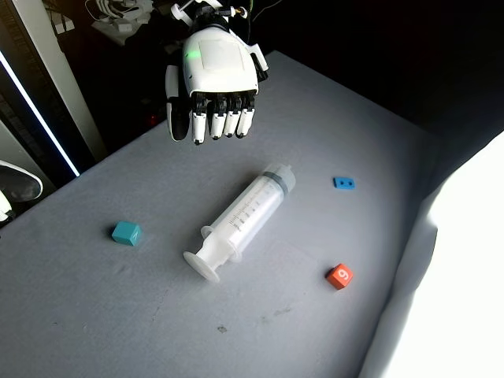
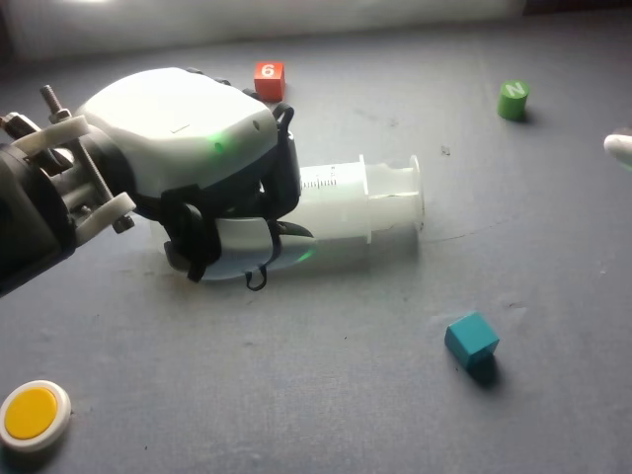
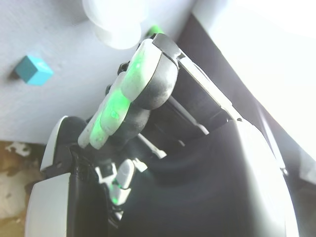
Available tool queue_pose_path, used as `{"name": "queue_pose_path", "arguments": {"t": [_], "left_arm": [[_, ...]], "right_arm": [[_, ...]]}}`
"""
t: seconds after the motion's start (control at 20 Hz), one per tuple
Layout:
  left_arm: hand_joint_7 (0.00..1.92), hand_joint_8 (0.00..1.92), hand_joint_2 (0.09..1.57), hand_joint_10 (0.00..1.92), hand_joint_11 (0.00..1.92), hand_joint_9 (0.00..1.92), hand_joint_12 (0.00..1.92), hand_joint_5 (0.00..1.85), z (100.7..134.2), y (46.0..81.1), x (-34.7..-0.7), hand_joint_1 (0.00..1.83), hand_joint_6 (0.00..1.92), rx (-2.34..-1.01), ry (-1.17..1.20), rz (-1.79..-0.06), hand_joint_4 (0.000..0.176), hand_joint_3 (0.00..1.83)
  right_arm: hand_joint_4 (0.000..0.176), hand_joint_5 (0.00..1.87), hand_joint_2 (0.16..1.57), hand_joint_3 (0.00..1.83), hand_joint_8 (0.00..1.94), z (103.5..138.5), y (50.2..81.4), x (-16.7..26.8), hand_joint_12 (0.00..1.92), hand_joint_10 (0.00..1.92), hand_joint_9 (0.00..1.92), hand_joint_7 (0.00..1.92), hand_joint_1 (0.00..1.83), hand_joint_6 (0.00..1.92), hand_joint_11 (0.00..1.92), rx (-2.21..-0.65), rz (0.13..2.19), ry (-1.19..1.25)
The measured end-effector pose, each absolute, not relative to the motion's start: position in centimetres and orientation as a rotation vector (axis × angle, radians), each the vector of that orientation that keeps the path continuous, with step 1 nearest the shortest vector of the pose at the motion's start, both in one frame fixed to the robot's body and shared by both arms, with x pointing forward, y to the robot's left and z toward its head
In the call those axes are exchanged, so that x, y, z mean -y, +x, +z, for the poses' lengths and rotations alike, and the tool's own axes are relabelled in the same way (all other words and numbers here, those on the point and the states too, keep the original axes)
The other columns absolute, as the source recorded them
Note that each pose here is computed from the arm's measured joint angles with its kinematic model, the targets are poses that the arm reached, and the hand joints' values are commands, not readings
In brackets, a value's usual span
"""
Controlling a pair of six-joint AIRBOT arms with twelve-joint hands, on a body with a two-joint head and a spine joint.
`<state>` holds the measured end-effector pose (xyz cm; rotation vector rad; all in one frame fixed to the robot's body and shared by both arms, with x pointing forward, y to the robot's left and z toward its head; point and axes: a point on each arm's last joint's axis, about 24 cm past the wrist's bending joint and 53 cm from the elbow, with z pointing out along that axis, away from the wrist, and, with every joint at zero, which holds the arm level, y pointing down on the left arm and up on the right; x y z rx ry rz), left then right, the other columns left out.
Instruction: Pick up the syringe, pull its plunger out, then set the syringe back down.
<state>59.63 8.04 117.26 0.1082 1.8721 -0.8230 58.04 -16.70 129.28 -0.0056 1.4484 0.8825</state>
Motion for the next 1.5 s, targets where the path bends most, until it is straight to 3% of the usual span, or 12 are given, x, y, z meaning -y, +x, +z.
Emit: {"name": "queue_pose_path", "arguments": {"t": [0.05,0.1,0.25,0.55,0.6,0.7,0.8,1.0,1.05,1.5], "left_arm": [[0.14,0.04,1.19,0.03,0.04,0.13,0.24,0.15,117.3,59.7,-8.1,0.0,0.04,-1.871,0.106,-0.818,0.0,0.2],[0.16,0.0,1.29,0.0,0.0,0.15,0.35,0.16,117.3,59.8,-8.2,0.0,0.0,-1.873,0.102,-0.814,0.0,0.02],[0.18,0.01,1.3,0.01,0.0,0.16,0.41,0.2,117.1,59.9,-8.2,0.0,0.01,-1.876,0.106,-0.798,0.0,0.01],[0.16,0.0,1.29,0.0,0.0,0.14,0.38,0.18,116.7,60.4,-8.8,0.06,0.0,-1.899,0.077,-0.753,0.0,0.0],[0.15,0.0,1.24,0.0,0.0,0.13,0.37,0.16,116.7,60.6,-8.8,0.21,0.01,-1.904,0.066,-0.751,0.0,0.0],[0.02,0.0,1.01,0.0,0.0,0.02,0.13,0.01,115.8,61.3,-8.7,0.72,0.0,-1.93,0.027,-0.734,0.0,0.0],[0.0,0.0,0.85,0.0,0.0,0.0,0.17,0.0,115.2,61.9,-8.5,0.95,0.0,-1.939,-0.012,-0.735,0.0,0.0],[0.03,0.01,0.86,0.01,0.0,0.03,0.17,0.01,114.0,63.5,-7.8,1.06,0.0,-1.949,-0.094,-0.729,0.0,0.0],[0.06,0.01,0.86,0.01,0.0,0.05,0.24,0.03,113.6,63.6,-7.8,1.08,0.0,-1.955,-0.114,-0.726,0.0,0.0],[0.08,0.01,0.9,0.01,0.0,0.08,0.27,0.08,109.2,65.8,-8.6,1.05,0.01,-2.021,-0.227,-0.589,0.0,0.0]], "right_arm": [[0.0,0.16,1.22,0.12,0.06,129.5,58.0,16.8,0.27,0.08,0.1,0.16,0.01,0.08,0.0,-1.441,0.884,-0.003],[0.0,0.18,1.27,0.02,0.01,129.7,58.0,16.9,0.24,0.03,0.12,0.17,0.0,0.02,0.0,-1.429,0.88,-0.005],[0.0,0.16,1.3,0.0,0.0,129.5,58.1,16.9,0.16,0.0,0.1,0.15,0.01,0.0,0.0,-1.436,0.874,-0.002],[0.0,0.2,1.3,0.0,0.01,129.9,58.1,17.0,0.21,0.01,0.13,0.19,0.01,0.01,0.0,-1.418,0.87,-0.004],[0.0,0.2,1.3,0.0,0.01,129.9,58.2,17.1,0.23,0.01,0.13,0.19,0.03,0.01,0.0,-1.416,0.871,0.007],[0.0,0.19,1.3,0.0,0.0,129.6,58.3,17.2,0.17,0.0,0.11,0.17,0.05,0.0,0.0,-1.426,0.852,0.006],[0.0,0.23,1.29,0.0,0.0,129.4,58.4,17.2,0.33,0.01,0.16,0.21,0.09,0.0,0.0,-1.433,0.857,0.011],[0.0,0.22,1.29,0.0,0.0,129.3,58.3,17.0,0.33,0.01,0.15,0.21,0.12,0.01,0.0,-1.441,0.863,0.011],[0.0,0.22,1.29,0.0,0.0,129.2,58.4,17.0,0.32,0.0,0.15,0.2,0.13,0.0,0.0,-1.442,0.863,0.012],[0.0,0.23,1.29,0.0,0.0,129.2,58.4,17.0,0.36,0.0,0.18,0.23,0.17,0.0,0.0,-1.443,0.863,0.013]]}}
